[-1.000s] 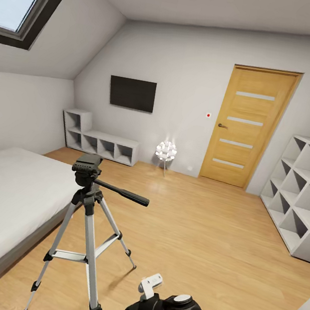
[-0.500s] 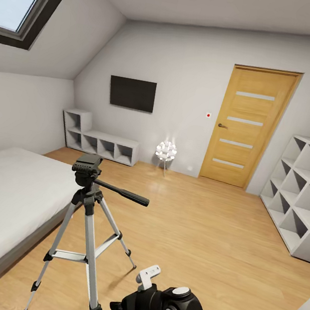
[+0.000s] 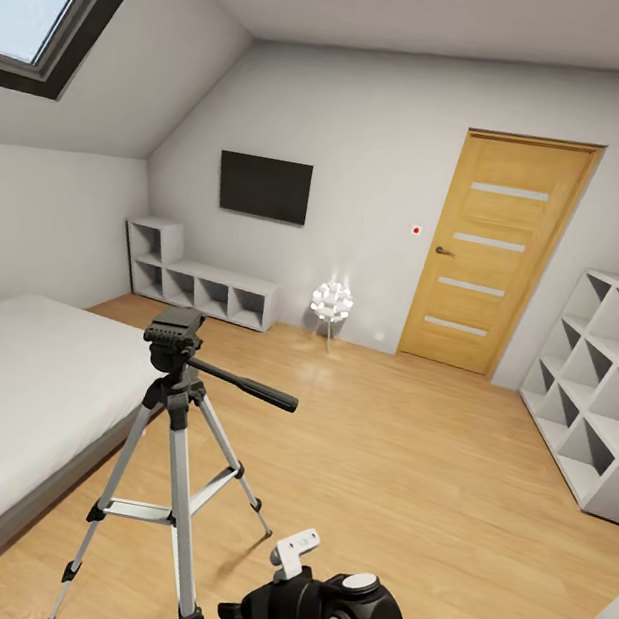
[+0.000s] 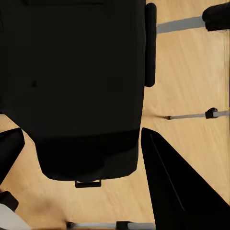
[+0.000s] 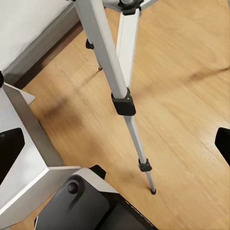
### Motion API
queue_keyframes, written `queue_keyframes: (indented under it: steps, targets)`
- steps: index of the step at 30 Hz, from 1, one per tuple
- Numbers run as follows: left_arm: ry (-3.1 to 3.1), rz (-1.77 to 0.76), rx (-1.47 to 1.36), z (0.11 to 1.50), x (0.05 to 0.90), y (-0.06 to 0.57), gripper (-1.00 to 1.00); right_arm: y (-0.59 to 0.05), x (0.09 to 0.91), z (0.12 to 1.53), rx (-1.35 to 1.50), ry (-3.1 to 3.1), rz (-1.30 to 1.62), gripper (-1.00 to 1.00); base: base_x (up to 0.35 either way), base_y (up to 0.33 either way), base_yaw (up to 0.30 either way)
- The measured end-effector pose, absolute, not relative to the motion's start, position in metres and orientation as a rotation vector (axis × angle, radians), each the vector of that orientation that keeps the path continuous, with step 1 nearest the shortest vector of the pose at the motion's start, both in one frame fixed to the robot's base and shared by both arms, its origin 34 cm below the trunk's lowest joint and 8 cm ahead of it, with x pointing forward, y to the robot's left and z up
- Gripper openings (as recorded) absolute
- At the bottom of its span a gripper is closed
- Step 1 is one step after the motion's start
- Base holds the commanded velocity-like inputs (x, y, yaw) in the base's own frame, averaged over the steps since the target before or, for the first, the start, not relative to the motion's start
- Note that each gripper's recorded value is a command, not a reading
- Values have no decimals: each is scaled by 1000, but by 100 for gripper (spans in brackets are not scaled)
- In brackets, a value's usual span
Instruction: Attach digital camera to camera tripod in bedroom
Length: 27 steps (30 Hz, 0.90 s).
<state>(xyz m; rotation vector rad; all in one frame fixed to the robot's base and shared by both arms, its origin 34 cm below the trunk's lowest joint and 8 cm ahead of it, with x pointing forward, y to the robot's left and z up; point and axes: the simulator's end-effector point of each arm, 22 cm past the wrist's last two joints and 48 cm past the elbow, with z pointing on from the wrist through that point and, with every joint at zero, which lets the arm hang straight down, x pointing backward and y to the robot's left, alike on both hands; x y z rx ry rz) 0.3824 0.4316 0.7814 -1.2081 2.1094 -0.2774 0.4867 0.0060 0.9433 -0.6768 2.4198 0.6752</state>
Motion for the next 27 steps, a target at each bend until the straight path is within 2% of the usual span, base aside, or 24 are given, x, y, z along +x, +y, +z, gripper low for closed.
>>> queue_keyframes:
  steps: [11,14,18,27]
  targets:
    - [2090,-318,-1045,809,436,419,-100,9,491,945,-672,2393,674,100,0,0,0]
    - [2078,-330,-924,833,460,414,-100,11,495,949,-664,2367,681,100,0,0,0]
    - [2079,-301,-756,859,480,418,-100,12,497,951,-659,2354,684,100,0,0,0]
    - [2037,-263,-606,898,511,435,-100,12,498,952,-658,2347,684,100,0,0,0]
